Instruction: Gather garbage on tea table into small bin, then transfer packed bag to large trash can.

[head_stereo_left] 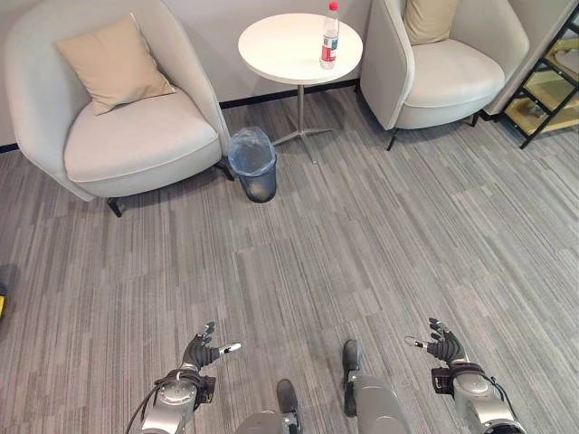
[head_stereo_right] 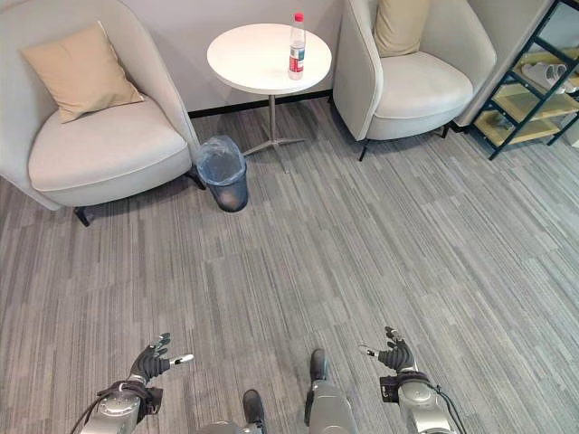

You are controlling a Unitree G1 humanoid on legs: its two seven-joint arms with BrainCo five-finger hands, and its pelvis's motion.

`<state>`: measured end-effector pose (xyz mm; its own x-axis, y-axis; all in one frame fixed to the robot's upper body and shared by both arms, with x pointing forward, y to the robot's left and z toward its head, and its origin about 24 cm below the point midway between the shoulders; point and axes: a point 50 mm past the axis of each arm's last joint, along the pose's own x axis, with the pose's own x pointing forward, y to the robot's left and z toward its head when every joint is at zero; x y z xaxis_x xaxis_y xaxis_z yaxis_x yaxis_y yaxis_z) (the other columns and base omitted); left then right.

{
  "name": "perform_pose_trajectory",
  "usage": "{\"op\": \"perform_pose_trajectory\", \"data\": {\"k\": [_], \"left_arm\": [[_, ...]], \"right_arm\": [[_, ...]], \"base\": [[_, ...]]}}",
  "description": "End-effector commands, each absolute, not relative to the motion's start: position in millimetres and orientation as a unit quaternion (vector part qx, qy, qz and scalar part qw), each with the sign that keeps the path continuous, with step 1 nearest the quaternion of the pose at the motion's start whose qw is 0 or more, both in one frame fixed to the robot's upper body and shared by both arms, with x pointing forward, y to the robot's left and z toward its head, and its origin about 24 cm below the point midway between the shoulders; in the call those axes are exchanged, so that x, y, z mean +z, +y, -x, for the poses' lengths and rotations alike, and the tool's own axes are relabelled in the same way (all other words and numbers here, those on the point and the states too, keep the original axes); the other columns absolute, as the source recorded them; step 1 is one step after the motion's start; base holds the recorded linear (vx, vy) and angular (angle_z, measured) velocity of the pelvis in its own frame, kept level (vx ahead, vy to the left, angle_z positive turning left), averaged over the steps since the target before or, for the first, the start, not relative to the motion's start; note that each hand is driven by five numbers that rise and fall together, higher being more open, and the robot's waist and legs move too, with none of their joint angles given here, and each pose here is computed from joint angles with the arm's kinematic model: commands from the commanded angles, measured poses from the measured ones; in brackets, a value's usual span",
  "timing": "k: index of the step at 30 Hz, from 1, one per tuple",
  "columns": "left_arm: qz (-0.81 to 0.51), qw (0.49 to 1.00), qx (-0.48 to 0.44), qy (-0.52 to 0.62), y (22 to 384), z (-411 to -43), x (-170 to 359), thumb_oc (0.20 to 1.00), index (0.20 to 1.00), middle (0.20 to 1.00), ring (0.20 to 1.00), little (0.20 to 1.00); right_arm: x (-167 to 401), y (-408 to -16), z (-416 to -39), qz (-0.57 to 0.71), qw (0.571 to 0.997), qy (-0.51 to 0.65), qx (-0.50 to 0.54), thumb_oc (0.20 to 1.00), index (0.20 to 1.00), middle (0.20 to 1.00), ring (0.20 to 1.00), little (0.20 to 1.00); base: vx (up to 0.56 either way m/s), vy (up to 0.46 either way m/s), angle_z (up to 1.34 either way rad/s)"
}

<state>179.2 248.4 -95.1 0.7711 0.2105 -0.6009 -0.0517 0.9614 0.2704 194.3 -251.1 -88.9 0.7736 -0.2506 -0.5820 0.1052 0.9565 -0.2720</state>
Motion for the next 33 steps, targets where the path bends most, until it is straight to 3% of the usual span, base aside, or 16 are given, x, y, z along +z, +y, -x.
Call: {"op": "perform_pose_trajectory", "data": {"k": [1,18,26,33], "left_arm": [[-0.125,0.945,0.087,0.288,258,-188,-81,1.000,1.000,1.000,1.000,1.000],[-0.114,0.951,0.026,0.286,227,-200,-84,1.000,1.000,1.000,1.000,1.000],[-0.108,0.948,0.046,0.297,237,-186,-87,1.000,1.000,1.000,1.000,1.000],[-0.128,0.945,0.068,0.294,254,-186,-81,1.000,1.000,1.000,1.000,1.000]], "right_arm": [[-80,-260,-198,0.118,0.941,0.301,-0.103,1.000,1.000,1.000,1.000,1.000],[-75,-289,-186,0.111,0.935,0.299,-0.155,1.000,1.000,1.000,1.000,1.000],[-88,-281,-176,0.113,0.925,0.330,-0.148,1.000,1.000,1.000,1.000,1.000],[-82,-258,-197,0.101,0.943,0.301,-0.104,1.000,1.000,1.000,1.000,1.000]], "base": [[0.32,-0.183,0.03],[0.24,-0.179,0.26],[0.47,0.117,-0.29],[0.36,0.218,-0.47]]}}
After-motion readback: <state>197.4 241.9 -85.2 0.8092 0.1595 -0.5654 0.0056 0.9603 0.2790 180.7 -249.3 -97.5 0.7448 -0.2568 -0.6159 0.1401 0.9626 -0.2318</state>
